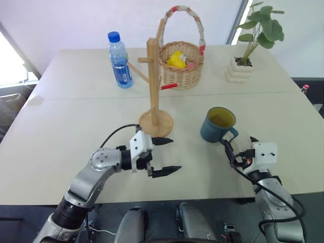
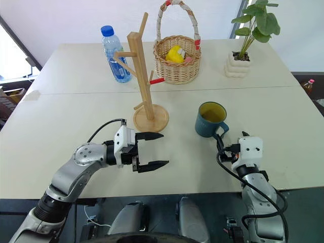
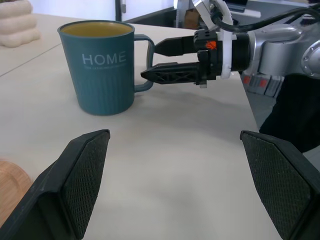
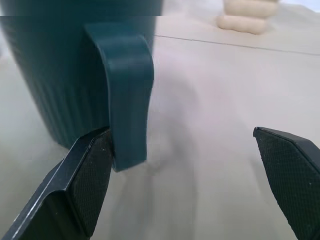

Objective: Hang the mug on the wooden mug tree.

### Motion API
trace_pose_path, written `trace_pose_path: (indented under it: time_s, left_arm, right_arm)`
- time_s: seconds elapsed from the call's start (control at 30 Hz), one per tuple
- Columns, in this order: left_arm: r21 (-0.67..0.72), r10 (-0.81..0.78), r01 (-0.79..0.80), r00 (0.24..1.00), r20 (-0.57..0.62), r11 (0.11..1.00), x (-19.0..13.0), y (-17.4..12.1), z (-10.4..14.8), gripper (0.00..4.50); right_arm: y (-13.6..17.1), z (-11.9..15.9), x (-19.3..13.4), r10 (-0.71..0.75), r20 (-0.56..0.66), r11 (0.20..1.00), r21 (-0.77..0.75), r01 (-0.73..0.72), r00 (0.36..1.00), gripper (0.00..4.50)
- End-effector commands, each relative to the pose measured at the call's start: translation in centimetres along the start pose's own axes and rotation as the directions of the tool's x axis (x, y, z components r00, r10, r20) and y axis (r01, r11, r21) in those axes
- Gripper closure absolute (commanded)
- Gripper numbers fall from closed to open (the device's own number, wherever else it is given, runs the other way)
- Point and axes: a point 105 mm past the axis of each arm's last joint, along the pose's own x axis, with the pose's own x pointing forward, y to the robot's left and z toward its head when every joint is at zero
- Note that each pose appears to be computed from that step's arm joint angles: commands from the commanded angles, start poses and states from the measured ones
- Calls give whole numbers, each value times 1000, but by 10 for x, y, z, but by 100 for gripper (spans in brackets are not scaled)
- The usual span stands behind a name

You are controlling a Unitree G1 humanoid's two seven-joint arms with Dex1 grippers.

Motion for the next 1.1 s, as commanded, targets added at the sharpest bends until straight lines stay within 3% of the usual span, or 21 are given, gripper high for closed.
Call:
trace_pose_path:
  time_s: [0.03, 0.33, 0.5, 0.63, 0.77, 0.87, 0.97, 1.1]
  left_arm:
    - [46, -21, 20, 999, 29, 999, 4, -6, 12, 0]
    - [52, -15, 13, 999, 31, 999, 4, -5, 13, 0]
    - [58, -6, 4, 999, 32, 998, 4, -3, 14, 0]
    - [64, 4, -6, 999, 32, 998, 3, -1, 14, 0]
    - [67, 17, -19, 999, 29, 998, 1, 1, 13, 0]
    - [61, 53, -54, 998, 26, 997, -4, 6, 11, 0]
    - [23, 154, -155, 988, 35, 988, -19, 22, 7, 0]
    - [-23, 264, -263, 962, 72, 965, -42, 37, 11, 0]
  right_arm:
    - [-7, 8, 4, -49, 42, 999, 19, 48, 998, 3]
    - [-3, 5, 20, -72, 38, 997, 36, 71, 997, 3]
    - [-4, 5, 25, -81, 41, 994, 80, 78, 996, 226]
    - [0, 8, 28, -58, 57, 993, 104, 52, 997, 440]
    - [7, 12, 29, -17, 72, 997, 76, 11, 997, 445]
    - [21, 25, 28, 105, 94, 988, -121, -93, 990, 445]
    - [48, 51, 23, 347, 119, 869, -413, -271, 930, 445]
    - [71, 89, 21, 552, 130, 710, -592, -382, 824, 445]
